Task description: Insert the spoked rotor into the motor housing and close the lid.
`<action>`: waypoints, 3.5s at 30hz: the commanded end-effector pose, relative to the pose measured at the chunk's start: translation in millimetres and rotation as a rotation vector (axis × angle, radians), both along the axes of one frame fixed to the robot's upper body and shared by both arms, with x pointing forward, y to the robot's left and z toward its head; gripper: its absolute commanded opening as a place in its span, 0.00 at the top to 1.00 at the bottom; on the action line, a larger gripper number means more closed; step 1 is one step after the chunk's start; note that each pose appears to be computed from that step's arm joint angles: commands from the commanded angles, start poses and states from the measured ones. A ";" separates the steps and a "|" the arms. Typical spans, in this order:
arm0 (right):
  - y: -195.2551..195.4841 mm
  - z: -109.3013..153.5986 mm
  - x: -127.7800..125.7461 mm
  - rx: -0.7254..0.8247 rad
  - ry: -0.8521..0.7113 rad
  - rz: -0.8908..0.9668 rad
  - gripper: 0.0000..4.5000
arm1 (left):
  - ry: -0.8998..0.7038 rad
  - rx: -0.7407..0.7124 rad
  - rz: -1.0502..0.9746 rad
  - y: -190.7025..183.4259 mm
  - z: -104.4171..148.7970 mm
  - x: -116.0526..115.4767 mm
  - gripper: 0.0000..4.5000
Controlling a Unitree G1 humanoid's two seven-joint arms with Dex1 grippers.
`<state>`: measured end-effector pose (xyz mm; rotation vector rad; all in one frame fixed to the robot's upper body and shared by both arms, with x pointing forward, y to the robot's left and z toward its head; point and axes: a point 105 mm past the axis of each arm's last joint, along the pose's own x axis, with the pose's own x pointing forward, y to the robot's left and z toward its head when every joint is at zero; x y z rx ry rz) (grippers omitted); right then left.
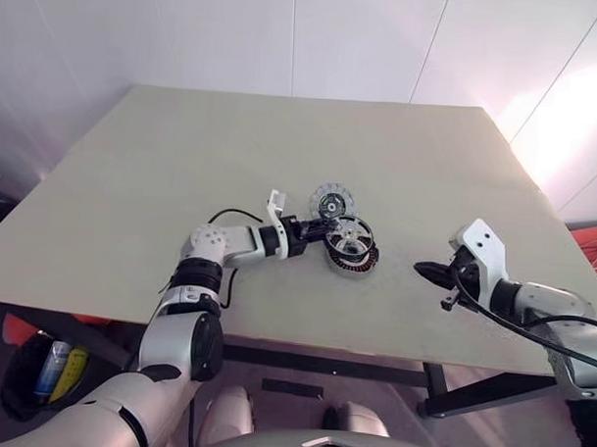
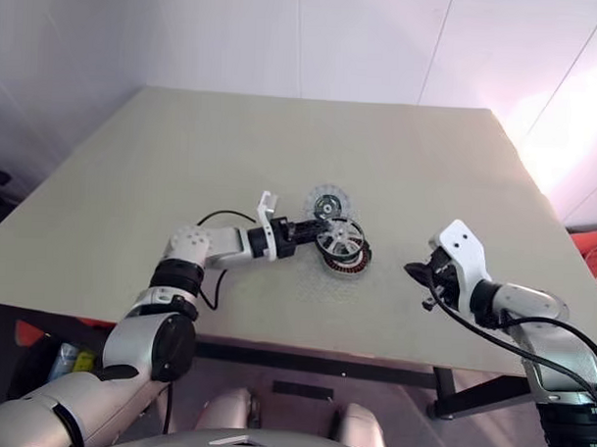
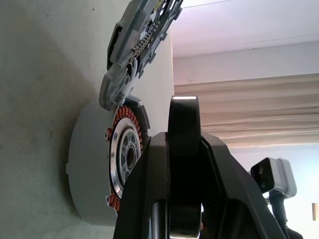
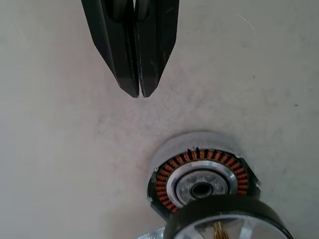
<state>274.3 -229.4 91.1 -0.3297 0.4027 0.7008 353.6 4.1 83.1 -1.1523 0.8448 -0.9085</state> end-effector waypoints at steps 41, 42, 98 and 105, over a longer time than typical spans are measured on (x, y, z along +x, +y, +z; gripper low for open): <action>16.3 35.6 13.8 0.000 -0.136 0.001 1.00 | -0.065 0.075 -0.057 -31.0 -6.4 5.9 0.33; 16.2 35.5 13.8 0.000 -0.136 0.001 1.00 | -0.076 0.068 -0.054 -29.8 -3.7 7.3 0.33; 91.9 -3.1 63.8 0.195 -0.149 0.089 1.00 | -0.572 0.297 0.126 62.8 46.6 12.3 0.33; 89.6 -11.4 64.6 0.174 -0.153 0.074 1.00 | -0.581 0.310 0.141 68.6 47.8 12.8 0.33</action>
